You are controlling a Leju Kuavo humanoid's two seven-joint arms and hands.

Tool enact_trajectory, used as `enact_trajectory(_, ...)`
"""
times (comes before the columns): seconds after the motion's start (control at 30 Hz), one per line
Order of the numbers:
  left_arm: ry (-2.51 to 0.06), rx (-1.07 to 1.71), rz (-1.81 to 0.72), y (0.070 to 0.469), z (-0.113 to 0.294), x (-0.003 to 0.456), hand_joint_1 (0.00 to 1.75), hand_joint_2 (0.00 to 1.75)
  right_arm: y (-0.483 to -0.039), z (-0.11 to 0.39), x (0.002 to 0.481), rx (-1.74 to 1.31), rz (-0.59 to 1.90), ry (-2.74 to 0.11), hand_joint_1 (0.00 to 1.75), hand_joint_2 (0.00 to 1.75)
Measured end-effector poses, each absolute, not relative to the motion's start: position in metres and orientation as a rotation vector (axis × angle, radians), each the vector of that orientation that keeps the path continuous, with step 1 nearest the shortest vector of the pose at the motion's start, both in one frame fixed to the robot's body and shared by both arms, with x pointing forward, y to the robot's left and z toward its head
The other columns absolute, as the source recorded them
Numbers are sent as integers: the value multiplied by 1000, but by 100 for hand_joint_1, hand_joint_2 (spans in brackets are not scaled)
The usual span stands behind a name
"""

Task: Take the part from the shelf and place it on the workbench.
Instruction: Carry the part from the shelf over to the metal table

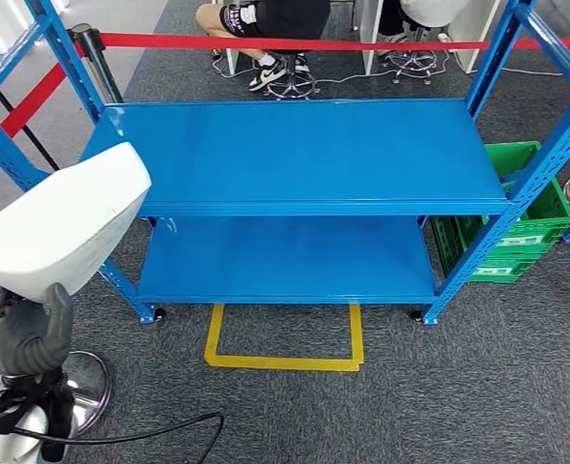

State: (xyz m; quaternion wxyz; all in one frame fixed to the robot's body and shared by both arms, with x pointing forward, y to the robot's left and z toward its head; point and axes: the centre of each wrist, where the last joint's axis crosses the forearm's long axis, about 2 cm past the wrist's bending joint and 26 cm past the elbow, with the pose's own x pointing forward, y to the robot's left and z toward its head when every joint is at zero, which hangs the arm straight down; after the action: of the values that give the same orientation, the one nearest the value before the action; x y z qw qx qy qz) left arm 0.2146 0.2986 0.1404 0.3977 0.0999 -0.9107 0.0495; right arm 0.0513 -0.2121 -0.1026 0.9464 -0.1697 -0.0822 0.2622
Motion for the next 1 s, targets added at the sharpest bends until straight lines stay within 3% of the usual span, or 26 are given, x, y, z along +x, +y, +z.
enact_trajectory(0.23, -2309, 272, 111, 315, 141, 208, 175, 175, -212, -102, 52, -349, 519, -195, 0, 0)
enact_trajectory(1.0, -2315, 233, 88, 313, 142, 214, 175, 175, -213, -102, 54, -331, 498, -219, 0, 0)
